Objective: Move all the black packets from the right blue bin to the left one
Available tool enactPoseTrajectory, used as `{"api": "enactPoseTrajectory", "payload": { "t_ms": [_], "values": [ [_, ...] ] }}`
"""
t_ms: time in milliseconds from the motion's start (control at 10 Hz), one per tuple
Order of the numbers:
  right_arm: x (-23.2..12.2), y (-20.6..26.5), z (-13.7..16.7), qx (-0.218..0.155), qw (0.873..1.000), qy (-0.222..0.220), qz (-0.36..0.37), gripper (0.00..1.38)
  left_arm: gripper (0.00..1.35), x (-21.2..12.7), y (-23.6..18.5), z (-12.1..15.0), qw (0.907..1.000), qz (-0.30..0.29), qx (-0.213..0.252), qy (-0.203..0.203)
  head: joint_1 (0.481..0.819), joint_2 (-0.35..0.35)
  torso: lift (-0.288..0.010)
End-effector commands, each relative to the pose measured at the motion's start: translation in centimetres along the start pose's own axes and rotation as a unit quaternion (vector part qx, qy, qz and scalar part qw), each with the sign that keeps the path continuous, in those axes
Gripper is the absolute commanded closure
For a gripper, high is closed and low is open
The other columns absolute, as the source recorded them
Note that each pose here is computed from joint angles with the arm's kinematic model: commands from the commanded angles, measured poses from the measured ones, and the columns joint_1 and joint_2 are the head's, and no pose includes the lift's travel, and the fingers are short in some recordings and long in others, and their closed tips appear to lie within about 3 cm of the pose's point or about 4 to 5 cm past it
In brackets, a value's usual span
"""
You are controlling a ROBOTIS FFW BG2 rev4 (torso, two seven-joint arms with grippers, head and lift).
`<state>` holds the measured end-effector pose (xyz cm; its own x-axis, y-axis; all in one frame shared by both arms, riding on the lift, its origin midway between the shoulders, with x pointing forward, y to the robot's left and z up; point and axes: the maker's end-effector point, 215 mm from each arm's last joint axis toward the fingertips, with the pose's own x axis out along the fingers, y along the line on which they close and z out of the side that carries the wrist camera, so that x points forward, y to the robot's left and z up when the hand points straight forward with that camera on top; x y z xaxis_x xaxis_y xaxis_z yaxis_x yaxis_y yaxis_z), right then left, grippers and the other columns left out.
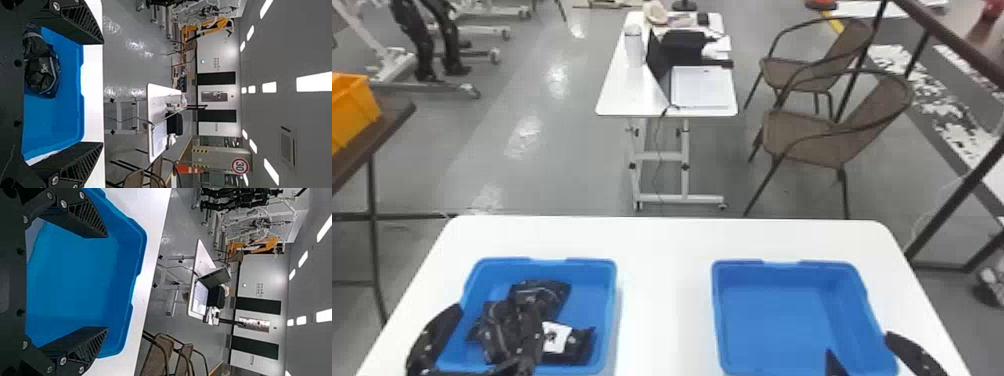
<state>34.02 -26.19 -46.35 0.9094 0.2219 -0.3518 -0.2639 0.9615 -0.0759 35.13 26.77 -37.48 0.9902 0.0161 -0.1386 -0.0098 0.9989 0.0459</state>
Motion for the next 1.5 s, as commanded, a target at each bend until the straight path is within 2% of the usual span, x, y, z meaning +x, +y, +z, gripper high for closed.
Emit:
{"api": "enactPoseTrajectory", "payload": {
  "t_ms": [0, 1400],
  "values": [
    [0.03, 0.00, 0.30, -0.003, 1.000, -0.005, -0.001, 0.20, 0.11, 0.23, -0.38, 0.45, 0.9999, 0.000, 0.008, -0.007, 0.695, 0.011, 0.000],
    [0.23, 0.02, 0.67, -0.006, 1.000, -0.011, 0.000, 0.20, 0.11, 0.60, -0.34, 0.48, 0.9999, 0.000, 0.002, -0.014, 0.695, 0.007, 0.000]
  ]
}}
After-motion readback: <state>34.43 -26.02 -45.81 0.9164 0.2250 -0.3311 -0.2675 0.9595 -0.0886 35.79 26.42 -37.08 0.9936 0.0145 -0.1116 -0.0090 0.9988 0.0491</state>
